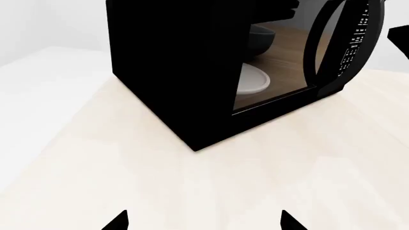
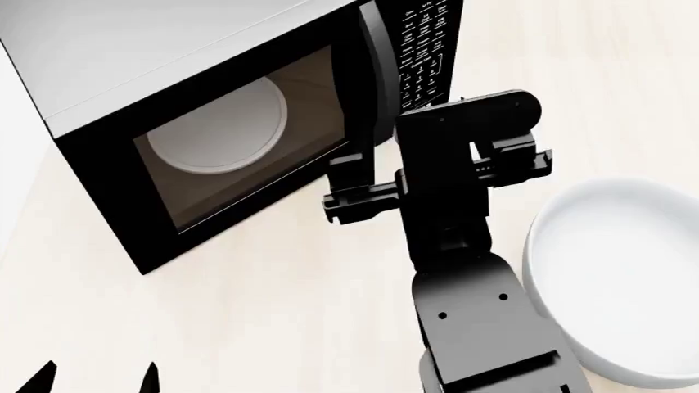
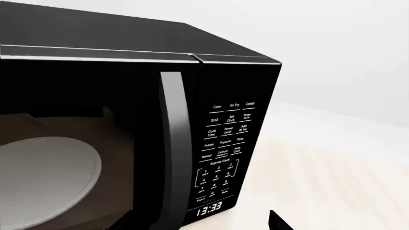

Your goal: Open the microwave.

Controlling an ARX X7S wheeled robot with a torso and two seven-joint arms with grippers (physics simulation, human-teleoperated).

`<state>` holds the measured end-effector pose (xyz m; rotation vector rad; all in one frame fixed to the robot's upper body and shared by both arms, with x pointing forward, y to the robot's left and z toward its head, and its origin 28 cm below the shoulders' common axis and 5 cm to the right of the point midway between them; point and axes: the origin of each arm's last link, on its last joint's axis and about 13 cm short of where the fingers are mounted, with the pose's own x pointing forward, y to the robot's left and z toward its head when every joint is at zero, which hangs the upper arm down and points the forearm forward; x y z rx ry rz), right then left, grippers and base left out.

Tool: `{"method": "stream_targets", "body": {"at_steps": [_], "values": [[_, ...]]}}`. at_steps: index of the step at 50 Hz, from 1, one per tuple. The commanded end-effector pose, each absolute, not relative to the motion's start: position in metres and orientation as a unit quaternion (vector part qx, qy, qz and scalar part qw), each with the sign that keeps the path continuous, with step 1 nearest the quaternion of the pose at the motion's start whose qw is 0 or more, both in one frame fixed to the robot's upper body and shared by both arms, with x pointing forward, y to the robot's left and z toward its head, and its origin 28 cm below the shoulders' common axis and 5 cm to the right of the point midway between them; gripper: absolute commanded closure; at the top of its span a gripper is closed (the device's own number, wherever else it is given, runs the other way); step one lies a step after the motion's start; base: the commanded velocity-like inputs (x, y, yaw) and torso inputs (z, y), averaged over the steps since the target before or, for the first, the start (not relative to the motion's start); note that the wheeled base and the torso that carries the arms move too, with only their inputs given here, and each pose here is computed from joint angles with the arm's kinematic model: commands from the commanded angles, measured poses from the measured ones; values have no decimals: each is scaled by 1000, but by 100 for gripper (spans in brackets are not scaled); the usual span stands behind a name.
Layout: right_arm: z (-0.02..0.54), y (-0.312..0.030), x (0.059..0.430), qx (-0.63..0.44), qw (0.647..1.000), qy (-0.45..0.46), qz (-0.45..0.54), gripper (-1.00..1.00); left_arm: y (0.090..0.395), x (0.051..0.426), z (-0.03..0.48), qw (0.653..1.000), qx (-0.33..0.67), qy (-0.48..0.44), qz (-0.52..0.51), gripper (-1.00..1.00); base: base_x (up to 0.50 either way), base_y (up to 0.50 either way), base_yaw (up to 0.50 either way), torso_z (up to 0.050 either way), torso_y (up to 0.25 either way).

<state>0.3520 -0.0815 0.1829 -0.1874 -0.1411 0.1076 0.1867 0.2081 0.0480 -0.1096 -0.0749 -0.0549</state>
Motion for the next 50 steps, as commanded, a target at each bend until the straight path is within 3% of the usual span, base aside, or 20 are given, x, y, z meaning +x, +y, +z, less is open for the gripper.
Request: {"method": "stream_targets", "body": {"at_steps": [1, 50], "values": [[193, -79, 361, -89, 992, -71, 55, -100, 207, 186, 47, 997, -55, -35, -32, -100, 0, 0, 0, 0, 0], [191, -64, 404, -113, 991, -37, 62, -100, 207, 185, 49, 997, -55, -39, -33, -100, 0, 0, 0, 0, 0]]}}
